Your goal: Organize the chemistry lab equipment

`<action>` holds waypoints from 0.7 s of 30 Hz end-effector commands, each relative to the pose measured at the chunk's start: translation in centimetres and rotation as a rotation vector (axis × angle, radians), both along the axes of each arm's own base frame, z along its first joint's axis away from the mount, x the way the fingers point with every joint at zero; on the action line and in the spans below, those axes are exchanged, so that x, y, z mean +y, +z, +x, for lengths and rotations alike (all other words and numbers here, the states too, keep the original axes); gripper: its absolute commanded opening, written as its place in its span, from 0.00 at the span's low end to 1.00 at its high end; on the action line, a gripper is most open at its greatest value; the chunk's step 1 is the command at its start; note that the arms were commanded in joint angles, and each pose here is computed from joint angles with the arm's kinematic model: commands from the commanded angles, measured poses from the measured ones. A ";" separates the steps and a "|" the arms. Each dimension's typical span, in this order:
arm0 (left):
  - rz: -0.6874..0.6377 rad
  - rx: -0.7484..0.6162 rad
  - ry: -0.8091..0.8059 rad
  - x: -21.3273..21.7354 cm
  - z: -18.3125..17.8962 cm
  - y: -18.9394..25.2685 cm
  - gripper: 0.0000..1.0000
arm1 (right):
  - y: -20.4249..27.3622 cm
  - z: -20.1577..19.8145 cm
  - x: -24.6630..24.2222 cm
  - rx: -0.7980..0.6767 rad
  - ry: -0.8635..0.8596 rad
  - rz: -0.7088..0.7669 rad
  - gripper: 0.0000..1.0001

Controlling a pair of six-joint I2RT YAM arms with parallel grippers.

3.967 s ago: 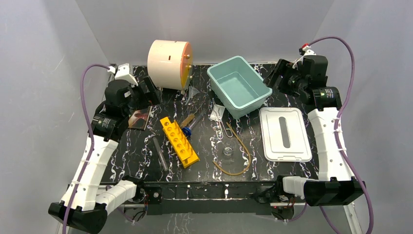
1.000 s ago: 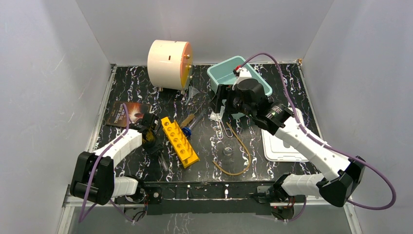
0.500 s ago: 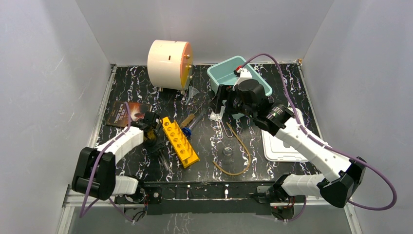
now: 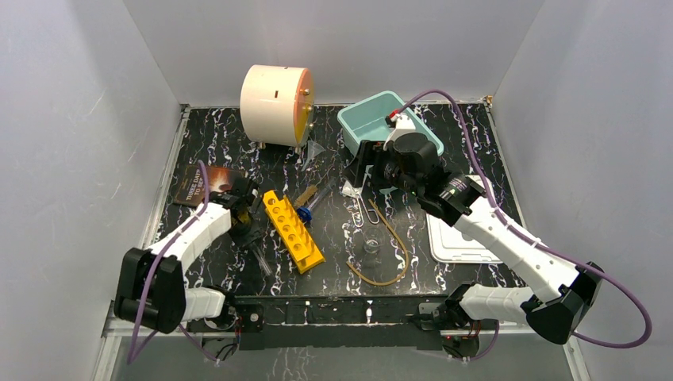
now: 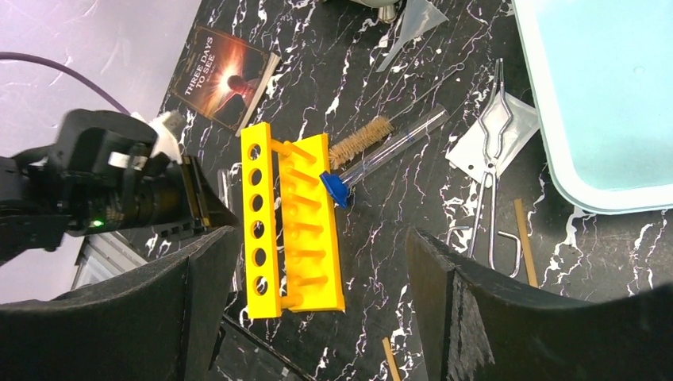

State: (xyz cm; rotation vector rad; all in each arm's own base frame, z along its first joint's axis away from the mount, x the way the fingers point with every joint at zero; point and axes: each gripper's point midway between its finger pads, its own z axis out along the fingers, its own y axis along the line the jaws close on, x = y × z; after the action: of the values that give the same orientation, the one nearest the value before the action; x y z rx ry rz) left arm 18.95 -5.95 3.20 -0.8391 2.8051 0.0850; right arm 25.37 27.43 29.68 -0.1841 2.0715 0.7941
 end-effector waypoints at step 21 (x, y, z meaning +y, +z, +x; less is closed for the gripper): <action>-0.294 -0.391 0.070 -3.6 2.6 17.3 0.16 | -1.0 -5.1 8.9 0.043 0.412 0.176 0.92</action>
State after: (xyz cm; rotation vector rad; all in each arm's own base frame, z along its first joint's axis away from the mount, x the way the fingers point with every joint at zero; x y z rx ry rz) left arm 21.90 -7.63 18.50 -0.9340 2.4370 -0.2880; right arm 21.61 33.13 26.93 -0.4130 2.0930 1.0859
